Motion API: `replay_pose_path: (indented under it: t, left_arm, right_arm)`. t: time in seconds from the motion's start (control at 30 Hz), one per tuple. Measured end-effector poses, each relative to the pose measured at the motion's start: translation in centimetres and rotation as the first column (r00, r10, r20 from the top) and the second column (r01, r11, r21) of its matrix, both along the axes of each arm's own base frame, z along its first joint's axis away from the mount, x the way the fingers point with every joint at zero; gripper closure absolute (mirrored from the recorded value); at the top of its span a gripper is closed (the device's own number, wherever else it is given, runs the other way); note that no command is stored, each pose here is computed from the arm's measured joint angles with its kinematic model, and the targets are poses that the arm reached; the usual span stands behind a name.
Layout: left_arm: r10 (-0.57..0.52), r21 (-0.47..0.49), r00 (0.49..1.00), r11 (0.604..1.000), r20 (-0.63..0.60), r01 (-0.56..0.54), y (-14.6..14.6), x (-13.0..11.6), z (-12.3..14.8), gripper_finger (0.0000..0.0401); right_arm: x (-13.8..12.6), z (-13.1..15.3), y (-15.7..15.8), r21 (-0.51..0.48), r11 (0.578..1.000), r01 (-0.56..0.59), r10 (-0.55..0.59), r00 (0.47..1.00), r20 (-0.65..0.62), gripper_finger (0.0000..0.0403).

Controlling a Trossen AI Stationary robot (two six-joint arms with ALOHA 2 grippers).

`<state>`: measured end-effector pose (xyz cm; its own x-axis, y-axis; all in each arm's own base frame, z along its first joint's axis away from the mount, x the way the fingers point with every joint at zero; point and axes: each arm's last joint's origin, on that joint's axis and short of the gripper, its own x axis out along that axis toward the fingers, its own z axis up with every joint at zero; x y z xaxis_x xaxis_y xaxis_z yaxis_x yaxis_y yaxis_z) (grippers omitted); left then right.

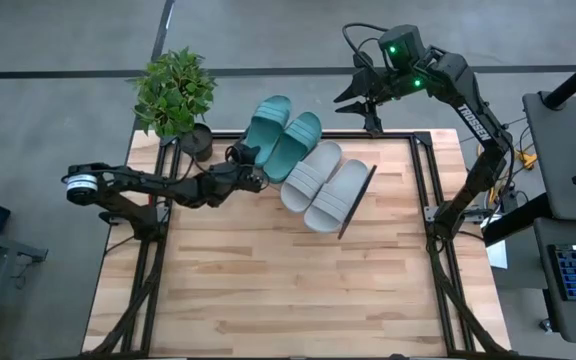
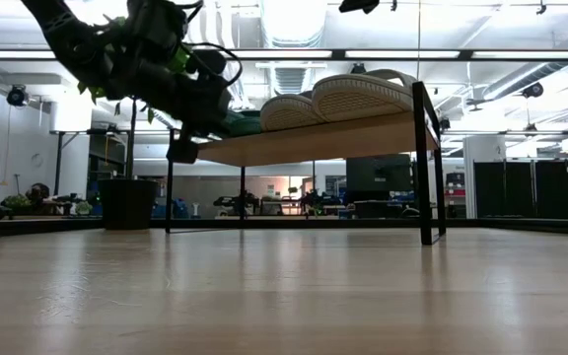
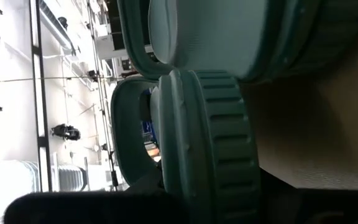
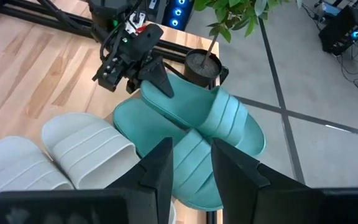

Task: Pick and place slides into the shelf
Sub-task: Put the green slide on the shelf

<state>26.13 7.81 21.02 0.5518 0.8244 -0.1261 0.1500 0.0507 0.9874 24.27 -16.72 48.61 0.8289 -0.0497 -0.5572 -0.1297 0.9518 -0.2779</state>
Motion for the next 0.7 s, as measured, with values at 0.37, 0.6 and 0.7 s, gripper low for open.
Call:
replay_pose_path:
  t: [0.37, 0.6, 0.7]
  left_arm:
    - [0.017, 0.035, 0.998, 0.999, -0.062, -0.015, 1.1, -0.4, 0.0, 0.0361]
    - [-0.001, 0.035, 0.997, 0.999, -0.075, 0.004, 1.1, -0.5, -0.3, 0.0361]
    - [-0.045, -0.003, 0.998, 0.999, -0.053, 0.045, 1.0, -0.4, -0.4, 0.0361]
  right_arm:
    - [0.0, 0.0, 0.0, 0.016, 1.000, 0.007, -0.007, 1.000, -0.001, 0.0304]
    - [0.0, 0.0, 0.0, 0.006, 1.000, 0.000, 0.000, 1.000, -0.002, 0.0302]
    - [0.0, 0.0, 0.0, 0.001, 1.000, -0.003, 0.003, 1.000, -0.002, 0.0300]
